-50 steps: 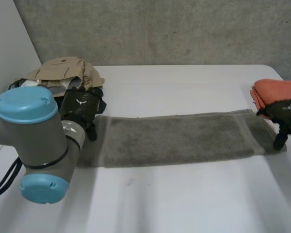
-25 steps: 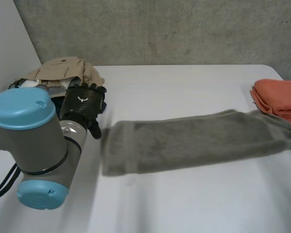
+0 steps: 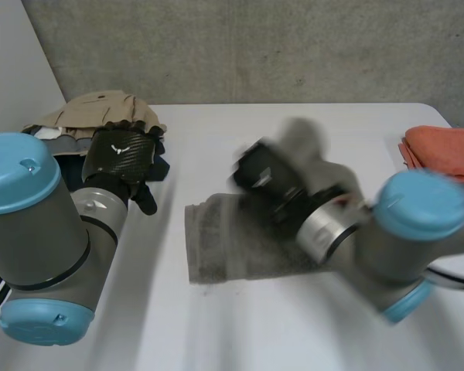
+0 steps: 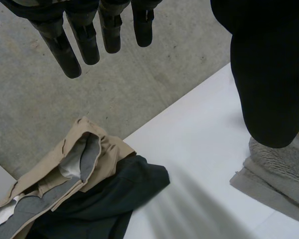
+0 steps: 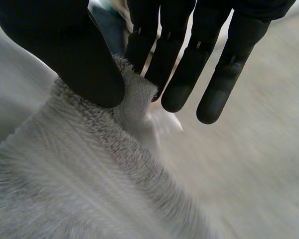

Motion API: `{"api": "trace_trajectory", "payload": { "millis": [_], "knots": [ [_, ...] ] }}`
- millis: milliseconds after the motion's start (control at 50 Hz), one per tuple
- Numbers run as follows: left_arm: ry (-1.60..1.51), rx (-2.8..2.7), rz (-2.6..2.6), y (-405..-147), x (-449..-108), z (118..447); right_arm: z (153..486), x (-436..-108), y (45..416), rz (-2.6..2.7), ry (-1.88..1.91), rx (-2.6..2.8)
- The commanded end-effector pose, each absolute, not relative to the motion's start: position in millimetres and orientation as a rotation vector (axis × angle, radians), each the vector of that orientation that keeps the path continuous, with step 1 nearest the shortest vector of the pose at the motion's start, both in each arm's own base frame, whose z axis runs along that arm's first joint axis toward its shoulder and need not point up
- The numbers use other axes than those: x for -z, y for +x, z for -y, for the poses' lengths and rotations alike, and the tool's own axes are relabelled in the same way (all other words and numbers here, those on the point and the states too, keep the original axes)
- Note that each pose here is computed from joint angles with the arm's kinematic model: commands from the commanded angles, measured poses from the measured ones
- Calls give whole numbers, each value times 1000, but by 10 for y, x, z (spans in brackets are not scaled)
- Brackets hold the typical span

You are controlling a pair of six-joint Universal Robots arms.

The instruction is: Fold the laundry.

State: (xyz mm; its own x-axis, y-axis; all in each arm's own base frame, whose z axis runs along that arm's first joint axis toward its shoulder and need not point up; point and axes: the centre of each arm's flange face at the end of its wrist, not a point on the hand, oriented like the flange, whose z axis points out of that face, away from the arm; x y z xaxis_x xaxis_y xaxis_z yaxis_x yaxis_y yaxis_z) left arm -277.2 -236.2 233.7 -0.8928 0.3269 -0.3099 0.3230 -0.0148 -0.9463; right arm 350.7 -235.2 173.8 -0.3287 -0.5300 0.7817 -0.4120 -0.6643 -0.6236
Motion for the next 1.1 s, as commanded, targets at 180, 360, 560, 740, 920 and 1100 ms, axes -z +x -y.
{"api": "trace_trajectory", "payload": {
  "millis": [180, 360, 560, 740, 920, 1100],
  "knots": [
    [-762, -2100, 2160, -2876, -2349, 2257, 2249, -1604, 3198, -1698, -1579, 1994],
    [-781, -2098, 2124, -2961, -2346, 2200, 2520, -1376, 2509, -2185, -1257, 1677],
    [-798, -2080, 2130, -2982, -2291, 2167, 2970, -1469, 2293, -2212, -1410, 2026],
    [-779, -2100, 2126, -2959, -2341, 2167, 1972, -1701, 3330, -1486, -1543, 2028],
    [-753, -2089, 2111, -2984, -2358, 2147, 1605, -1213, 3512, -1504, -1719, 1803],
    [-700, -2039, 1995, -3268, -2471, 2035, 2241, -2118, 3066, -1747, -990, 1896]
  ]
}}
